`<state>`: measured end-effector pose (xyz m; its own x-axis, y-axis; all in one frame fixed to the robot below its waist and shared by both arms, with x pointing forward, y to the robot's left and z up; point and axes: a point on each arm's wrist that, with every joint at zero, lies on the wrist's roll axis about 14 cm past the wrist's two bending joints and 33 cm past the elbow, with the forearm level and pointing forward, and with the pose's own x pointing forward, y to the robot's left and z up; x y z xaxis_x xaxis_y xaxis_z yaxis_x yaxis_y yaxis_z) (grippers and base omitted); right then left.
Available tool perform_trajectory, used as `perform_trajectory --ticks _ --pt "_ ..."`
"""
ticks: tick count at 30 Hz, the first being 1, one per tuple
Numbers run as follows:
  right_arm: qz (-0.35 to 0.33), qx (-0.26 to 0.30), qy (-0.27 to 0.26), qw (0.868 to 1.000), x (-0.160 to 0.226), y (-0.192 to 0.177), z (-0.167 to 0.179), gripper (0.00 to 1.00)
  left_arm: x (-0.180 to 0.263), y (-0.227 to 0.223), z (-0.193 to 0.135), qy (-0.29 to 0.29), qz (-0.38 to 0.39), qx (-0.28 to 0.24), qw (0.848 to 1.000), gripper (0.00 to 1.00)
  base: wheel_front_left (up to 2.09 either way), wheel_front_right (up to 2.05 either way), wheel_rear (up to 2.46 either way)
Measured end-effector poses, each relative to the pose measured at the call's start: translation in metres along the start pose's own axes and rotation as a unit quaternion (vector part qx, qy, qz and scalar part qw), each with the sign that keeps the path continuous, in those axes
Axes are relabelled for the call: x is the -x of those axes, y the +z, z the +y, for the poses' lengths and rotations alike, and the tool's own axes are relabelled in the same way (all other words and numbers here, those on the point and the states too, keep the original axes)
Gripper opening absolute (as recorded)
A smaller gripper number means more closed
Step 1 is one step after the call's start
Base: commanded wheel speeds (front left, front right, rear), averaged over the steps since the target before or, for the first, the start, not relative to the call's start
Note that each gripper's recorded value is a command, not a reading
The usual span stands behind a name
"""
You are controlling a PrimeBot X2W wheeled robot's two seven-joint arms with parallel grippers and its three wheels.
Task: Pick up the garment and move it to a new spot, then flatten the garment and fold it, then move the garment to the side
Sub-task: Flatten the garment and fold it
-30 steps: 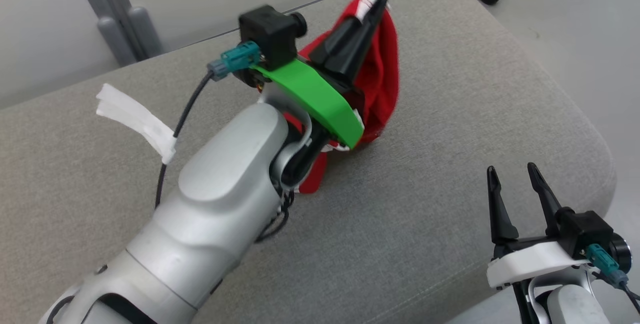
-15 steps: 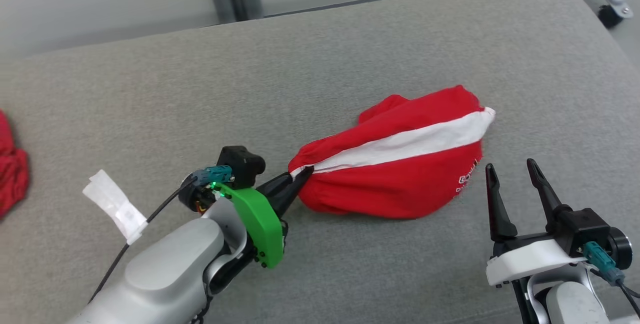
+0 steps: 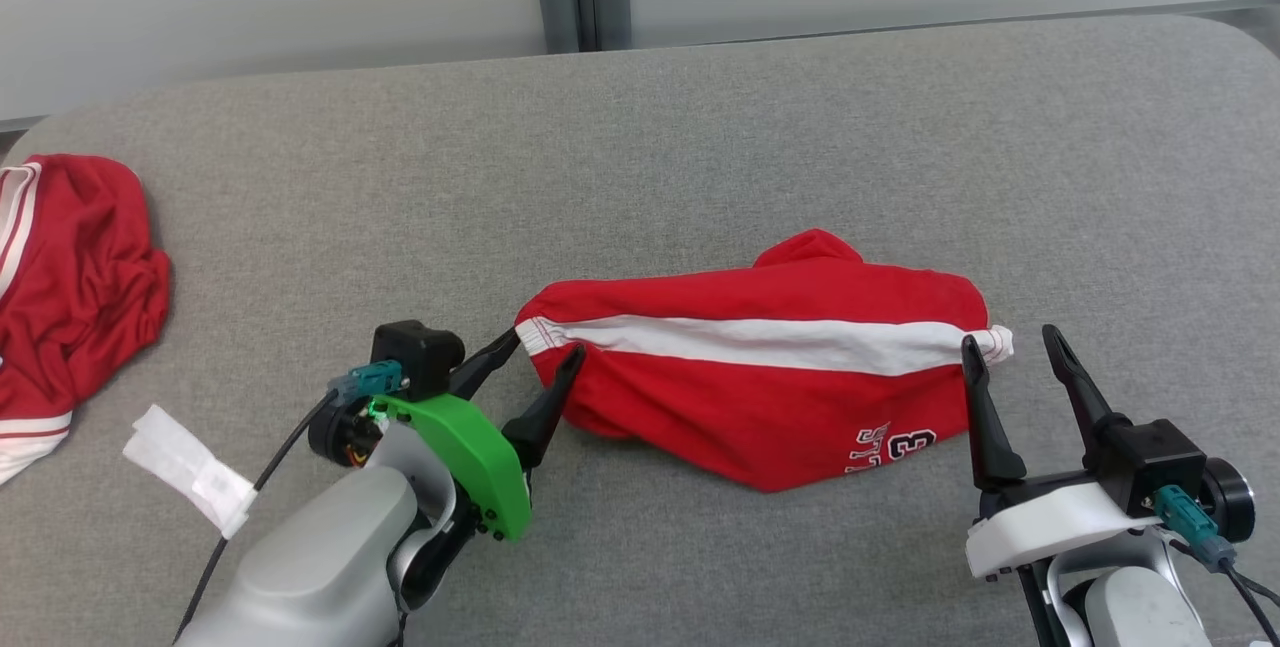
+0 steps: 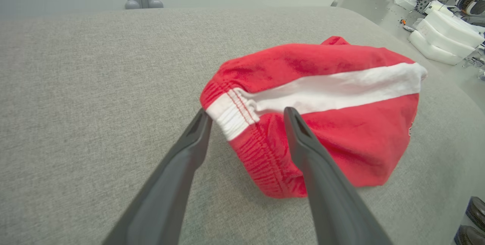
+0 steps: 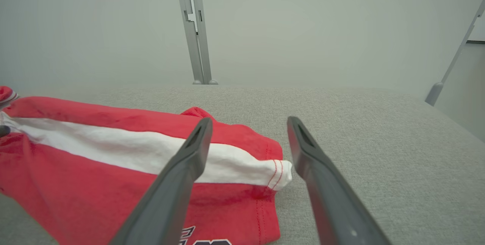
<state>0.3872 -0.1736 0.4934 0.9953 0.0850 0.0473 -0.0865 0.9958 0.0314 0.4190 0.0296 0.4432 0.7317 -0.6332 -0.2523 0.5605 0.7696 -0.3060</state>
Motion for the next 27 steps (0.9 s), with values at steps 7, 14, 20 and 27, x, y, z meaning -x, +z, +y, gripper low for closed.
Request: perform_trajectory --ticks 7,14,20,27 --pt "-0.010 0.003 -0.015 1.000 0.009 0.008 -0.009 1.00 0.015 0.002 0.012 0.046 -0.040 0.065 0.996 1.00 0.00 0.00 0.00" --pt "-0.017 0.008 -0.031 0.999 0.013 0.013 -0.020 1.00 0.055 0.053 0.048 0.137 -0.174 0.085 0.971 1.00 0.00 0.00 0.00" --pt "-0.028 0.015 -0.033 0.999 0.013 0.021 -0.022 1.00 0.095 0.074 0.051 0.186 -0.257 0.055 0.947 1.00 0.00 0.00 0.00" --pt "-0.025 0.029 -0.024 0.999 0.011 0.021 -0.017 1.00 0.120 0.079 0.054 0.223 -0.279 0.007 0.934 1.00 0.00 0.00 0.00"
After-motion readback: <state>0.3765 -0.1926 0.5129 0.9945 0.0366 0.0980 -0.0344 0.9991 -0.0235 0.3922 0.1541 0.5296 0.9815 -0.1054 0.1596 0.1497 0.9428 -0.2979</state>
